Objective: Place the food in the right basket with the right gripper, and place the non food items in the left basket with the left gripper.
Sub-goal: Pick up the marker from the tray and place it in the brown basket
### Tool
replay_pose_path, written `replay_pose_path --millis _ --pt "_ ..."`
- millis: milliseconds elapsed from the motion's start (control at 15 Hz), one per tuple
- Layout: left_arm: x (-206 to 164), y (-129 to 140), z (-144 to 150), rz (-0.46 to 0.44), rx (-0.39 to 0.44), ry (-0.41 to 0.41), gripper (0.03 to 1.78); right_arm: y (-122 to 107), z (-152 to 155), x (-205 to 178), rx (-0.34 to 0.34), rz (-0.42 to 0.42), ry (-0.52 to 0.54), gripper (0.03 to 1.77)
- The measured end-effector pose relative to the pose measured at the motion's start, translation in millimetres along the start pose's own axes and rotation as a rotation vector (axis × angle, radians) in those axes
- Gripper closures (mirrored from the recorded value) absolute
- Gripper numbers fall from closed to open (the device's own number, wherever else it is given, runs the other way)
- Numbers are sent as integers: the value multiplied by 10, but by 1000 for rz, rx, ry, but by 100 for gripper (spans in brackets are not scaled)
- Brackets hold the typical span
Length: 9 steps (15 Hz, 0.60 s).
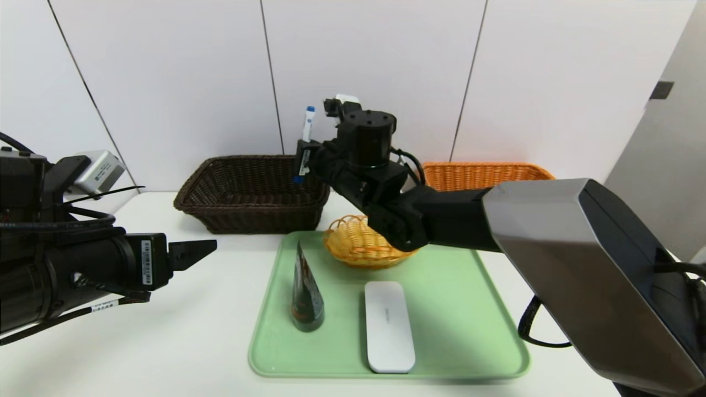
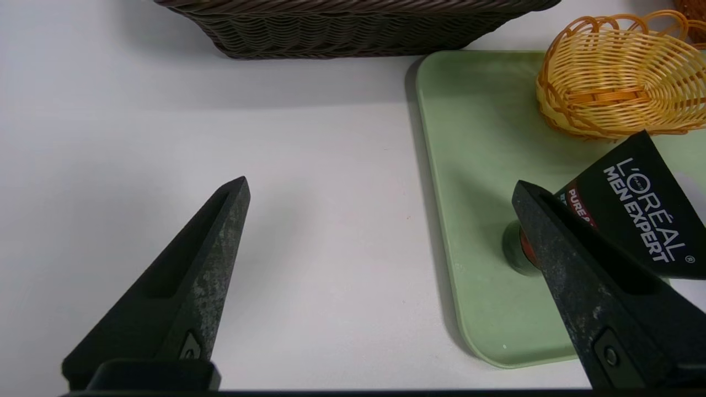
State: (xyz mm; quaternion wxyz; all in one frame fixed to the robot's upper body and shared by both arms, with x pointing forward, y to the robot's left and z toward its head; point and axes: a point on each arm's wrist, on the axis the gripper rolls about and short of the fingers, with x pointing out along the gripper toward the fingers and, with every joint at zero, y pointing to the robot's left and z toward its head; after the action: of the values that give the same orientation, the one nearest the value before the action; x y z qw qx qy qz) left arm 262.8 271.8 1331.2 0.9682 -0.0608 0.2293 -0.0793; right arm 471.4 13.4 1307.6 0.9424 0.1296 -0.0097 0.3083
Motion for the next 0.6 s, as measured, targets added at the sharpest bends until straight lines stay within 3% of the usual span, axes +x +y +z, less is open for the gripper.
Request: replay_pose_path --millis 267,600 --pt "3 0 -2 1 1 1 12 -9 -120 46 -34 50 -14 162" --pt "-3 0 -1 0 1 -1 12 -58 -233 79 -39 48 7 162"
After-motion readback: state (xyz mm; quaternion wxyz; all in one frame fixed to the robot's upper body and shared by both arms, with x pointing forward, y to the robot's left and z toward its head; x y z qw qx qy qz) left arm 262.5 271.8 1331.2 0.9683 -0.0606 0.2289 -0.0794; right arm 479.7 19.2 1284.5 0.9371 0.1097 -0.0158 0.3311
